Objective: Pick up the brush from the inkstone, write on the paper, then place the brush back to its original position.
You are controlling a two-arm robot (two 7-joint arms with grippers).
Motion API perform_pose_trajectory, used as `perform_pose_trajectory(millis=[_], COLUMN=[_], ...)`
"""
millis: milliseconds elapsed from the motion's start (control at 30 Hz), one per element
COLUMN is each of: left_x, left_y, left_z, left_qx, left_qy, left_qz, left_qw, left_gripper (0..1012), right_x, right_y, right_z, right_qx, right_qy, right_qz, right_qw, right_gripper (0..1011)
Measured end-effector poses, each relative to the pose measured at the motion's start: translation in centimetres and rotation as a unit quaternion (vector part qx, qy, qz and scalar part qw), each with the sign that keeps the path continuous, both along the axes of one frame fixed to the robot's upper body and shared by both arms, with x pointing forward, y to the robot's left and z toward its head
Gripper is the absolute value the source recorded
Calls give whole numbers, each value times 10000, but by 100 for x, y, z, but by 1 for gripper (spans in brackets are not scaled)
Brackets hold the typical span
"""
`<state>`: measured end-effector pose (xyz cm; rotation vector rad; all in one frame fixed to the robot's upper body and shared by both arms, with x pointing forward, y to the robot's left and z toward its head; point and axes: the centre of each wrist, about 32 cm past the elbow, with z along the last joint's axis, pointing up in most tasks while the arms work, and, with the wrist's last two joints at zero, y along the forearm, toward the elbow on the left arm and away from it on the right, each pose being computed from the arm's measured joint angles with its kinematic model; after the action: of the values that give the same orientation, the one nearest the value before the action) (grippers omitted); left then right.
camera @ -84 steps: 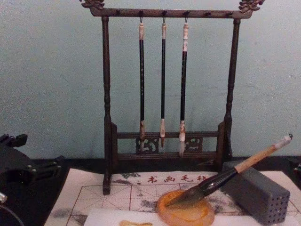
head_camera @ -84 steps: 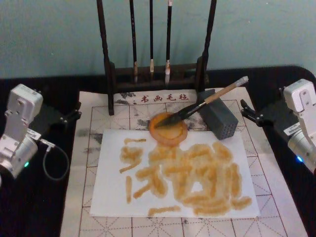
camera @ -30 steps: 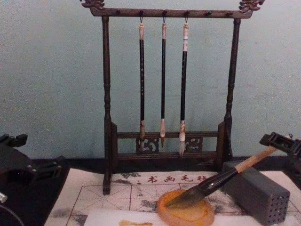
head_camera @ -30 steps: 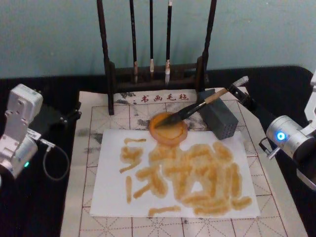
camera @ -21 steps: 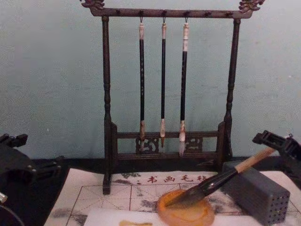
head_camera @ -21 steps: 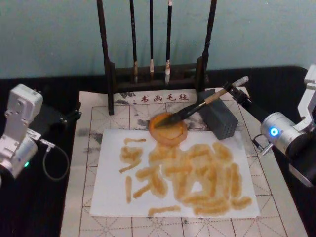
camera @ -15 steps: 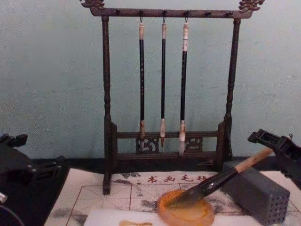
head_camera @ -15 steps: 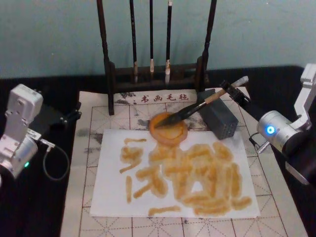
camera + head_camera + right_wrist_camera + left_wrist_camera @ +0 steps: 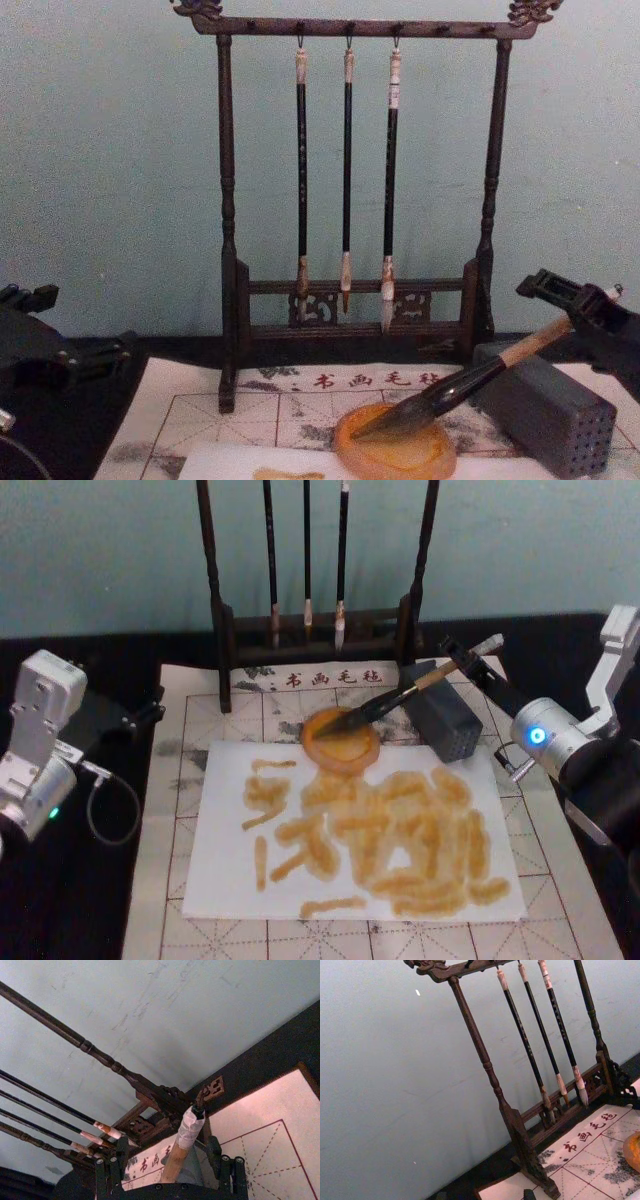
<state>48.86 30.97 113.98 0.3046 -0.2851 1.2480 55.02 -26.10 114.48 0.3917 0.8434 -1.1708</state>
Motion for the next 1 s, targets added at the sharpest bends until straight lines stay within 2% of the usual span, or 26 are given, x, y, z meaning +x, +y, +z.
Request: perform_pose_trajectory(millis=[567,1000], left_x=[0,0], left_y=[0,0], left_z=[0,0], left_qx=[0,0], left_qy=[0,0], left_qz=[0,0], left_qw=[10000,10000], left_gripper=[1001,1001], right_x=[2,28], right_y=[51,59], right_z=[4,-7], right_qx=[372,429], right_qy=[107,158], right_qz=[-3,-16], right_qw=[9992,9990], right_gripper=[1002,1002])
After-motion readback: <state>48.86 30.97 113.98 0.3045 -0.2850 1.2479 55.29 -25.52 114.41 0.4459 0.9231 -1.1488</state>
